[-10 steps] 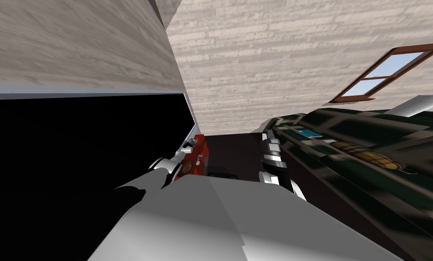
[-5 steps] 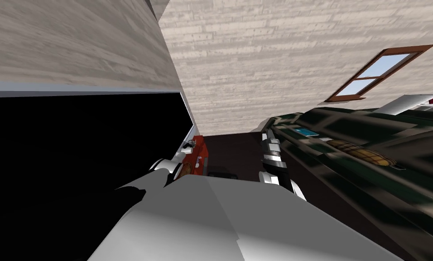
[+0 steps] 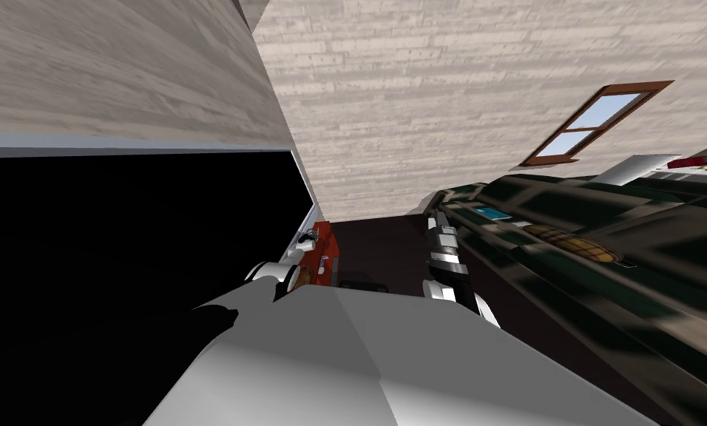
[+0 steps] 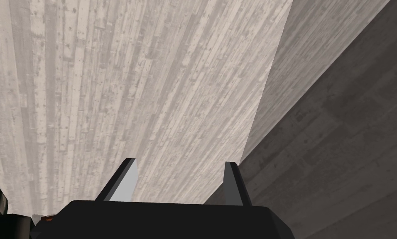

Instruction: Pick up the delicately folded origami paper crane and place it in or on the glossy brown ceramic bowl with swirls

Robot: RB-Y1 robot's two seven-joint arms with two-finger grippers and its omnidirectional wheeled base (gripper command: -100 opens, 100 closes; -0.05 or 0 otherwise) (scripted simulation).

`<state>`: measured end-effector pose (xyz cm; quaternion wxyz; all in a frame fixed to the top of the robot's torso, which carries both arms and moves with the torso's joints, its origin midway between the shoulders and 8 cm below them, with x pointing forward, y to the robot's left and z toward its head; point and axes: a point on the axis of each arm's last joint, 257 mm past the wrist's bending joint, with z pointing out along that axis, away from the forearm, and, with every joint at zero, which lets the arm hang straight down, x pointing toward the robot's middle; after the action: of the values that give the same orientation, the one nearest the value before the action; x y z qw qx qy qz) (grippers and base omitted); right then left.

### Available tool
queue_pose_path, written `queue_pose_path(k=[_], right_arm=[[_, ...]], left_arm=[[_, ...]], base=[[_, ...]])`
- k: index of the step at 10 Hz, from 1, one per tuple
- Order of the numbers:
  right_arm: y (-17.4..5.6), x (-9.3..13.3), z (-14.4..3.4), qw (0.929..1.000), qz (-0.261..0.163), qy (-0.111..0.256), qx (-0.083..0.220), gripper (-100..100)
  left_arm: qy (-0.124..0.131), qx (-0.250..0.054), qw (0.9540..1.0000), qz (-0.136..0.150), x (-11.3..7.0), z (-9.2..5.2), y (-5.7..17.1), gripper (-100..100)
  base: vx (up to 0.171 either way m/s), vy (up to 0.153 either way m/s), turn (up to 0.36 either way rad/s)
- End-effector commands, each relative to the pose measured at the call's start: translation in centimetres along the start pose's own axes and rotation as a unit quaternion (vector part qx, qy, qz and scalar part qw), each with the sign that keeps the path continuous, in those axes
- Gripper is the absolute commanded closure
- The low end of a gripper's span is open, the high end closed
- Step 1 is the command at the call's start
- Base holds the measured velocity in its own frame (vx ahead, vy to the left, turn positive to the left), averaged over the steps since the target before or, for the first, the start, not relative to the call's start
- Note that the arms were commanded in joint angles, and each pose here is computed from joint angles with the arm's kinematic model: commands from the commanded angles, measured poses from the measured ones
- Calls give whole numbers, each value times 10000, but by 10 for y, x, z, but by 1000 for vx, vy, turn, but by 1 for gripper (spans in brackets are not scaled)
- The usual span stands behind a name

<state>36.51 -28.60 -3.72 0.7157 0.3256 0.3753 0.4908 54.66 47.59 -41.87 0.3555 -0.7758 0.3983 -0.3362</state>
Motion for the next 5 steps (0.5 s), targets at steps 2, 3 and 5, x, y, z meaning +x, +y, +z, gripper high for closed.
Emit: queue_pose_path(k=[2, 3, 5], right_arm=[[0, 0, 0, 10000, 0, 0, 0, 0], [0, 0, 0, 10000, 0, 0, 0, 0], [0, 0, 0, 10000, 0, 0, -1, 0]], left_arm=[[-67, 17, 10000, -17, -3, -1, 2, -100], [-84, 30, 9999, -57, -5, -1, 0, -100], [-145, 32, 9999, -55, -8, -2, 4, -100]], base=[[-10, -2, -32], [-10, -2, -33], [-25, -4, -81]])
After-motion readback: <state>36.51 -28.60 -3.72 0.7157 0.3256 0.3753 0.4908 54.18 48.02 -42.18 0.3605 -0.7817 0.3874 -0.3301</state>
